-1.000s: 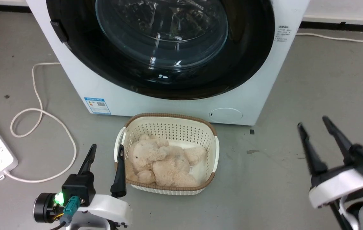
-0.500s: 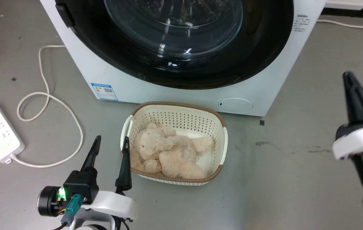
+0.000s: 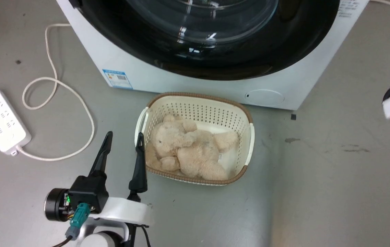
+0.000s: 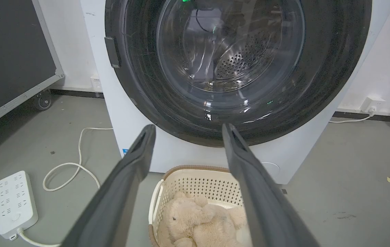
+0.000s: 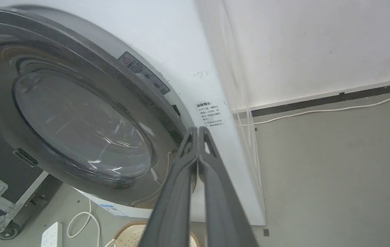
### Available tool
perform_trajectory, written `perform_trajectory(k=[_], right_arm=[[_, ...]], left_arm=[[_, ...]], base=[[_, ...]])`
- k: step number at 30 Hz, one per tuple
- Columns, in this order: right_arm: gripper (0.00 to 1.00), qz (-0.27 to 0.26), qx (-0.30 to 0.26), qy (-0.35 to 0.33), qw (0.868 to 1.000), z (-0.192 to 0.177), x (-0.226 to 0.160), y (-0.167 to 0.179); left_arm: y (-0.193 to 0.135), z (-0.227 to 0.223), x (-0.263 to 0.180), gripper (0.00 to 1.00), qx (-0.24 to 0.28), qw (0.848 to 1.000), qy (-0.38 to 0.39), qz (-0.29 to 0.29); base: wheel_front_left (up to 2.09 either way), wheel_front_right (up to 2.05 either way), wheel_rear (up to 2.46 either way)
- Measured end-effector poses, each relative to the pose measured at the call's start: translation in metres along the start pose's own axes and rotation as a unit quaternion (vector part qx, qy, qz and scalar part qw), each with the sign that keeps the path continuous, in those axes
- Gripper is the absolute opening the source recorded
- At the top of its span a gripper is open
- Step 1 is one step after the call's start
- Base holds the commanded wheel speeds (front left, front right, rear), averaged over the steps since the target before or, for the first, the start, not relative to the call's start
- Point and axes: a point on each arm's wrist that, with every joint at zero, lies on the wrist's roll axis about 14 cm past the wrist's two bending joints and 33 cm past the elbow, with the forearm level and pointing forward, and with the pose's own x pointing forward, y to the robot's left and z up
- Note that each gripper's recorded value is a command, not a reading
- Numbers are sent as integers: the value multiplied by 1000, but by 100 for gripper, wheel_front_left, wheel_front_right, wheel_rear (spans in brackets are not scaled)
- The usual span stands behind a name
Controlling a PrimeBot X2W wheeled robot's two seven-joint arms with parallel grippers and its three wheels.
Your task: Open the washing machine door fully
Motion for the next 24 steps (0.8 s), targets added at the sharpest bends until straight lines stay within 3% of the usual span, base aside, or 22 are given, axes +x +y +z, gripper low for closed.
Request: perform_trajectory(k=[15, 24], right_arm=[[0, 8, 104, 90, 990, -17, 63, 0], [0, 15, 176, 149, 973, -33, 95, 4]], left_arm=[[3, -9, 14, 100, 0, 1000, -3, 7], [5, -12, 18, 100, -4, 1000, -5, 15]], base=[[0, 0, 0], [0, 0, 0]])
